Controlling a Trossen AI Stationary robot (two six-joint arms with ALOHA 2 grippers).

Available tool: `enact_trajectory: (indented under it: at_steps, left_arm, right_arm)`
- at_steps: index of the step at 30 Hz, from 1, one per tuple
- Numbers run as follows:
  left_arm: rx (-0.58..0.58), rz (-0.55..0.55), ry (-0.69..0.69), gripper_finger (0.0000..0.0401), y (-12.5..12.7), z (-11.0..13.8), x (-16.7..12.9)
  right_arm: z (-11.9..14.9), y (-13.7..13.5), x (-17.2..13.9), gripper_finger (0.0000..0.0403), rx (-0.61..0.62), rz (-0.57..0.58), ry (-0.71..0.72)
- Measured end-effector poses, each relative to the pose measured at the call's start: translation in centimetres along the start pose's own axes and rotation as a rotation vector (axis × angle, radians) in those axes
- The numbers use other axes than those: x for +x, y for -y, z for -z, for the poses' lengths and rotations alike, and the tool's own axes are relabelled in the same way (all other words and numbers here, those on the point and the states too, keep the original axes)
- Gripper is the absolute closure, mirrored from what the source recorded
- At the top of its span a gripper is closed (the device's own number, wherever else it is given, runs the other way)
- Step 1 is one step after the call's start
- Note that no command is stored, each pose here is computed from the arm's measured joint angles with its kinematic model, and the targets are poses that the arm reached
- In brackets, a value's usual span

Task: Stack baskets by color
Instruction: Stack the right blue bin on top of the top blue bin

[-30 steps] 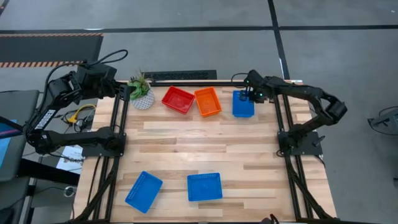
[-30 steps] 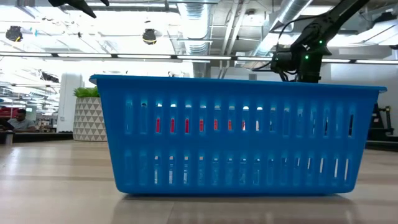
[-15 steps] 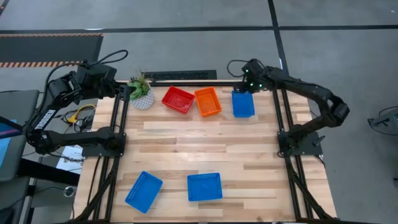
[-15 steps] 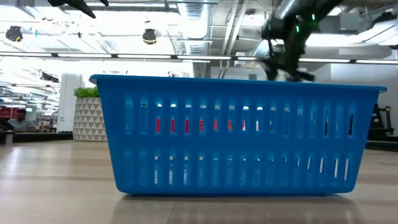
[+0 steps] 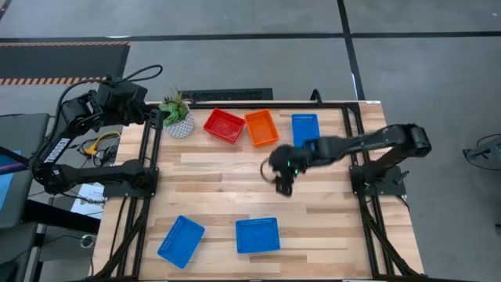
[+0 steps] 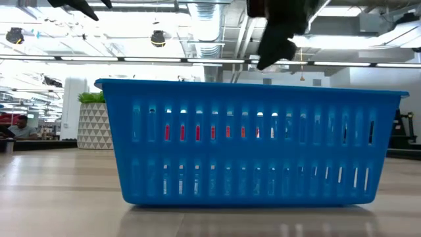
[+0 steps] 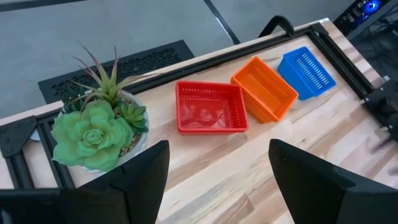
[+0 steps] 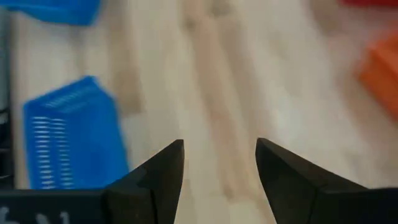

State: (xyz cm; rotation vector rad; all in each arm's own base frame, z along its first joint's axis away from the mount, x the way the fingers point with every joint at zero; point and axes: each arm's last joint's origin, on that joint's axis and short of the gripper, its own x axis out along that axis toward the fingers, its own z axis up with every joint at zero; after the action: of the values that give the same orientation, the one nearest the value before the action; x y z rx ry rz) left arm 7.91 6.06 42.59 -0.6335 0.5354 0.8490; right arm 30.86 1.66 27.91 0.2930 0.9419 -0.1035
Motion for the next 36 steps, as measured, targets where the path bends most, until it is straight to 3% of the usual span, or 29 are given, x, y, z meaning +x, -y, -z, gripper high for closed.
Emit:
enact_trajectory:
  at_steps: [9,23,29,32,36]
  left_arm:
    - [0.024,0.014,-0.022,0.0138,0.0,0.1,0.0]
    - [0.047,0.022,-0.029,0.0138,0.0,0.2,0.0]
    - [0.044,0.021,-0.032,0.0138,0.0,0.2,0.0]
    - [0.039,0.021,-0.032,0.0138,0.0,0.2,0.0]
    - [0.038,0.021,-0.033,0.0138,0.0,0.2,0.0]
  right_arm:
    - [2.4,-6.3,5.3,0.0163,-0.165,-0.082,-0.107]
    - [3.4,-10.3,11.5,0.0163,-0.275,-0.128,-0.249]
    - [4.2,-10.8,12.8,0.0166,-0.282,-0.113,-0.289]
    - [4.2,-10.8,12.8,0.0197,-0.26,-0.106,-0.286]
    - [4.2,-10.4,12.8,0.0308,-0.215,-0.078,-0.315]
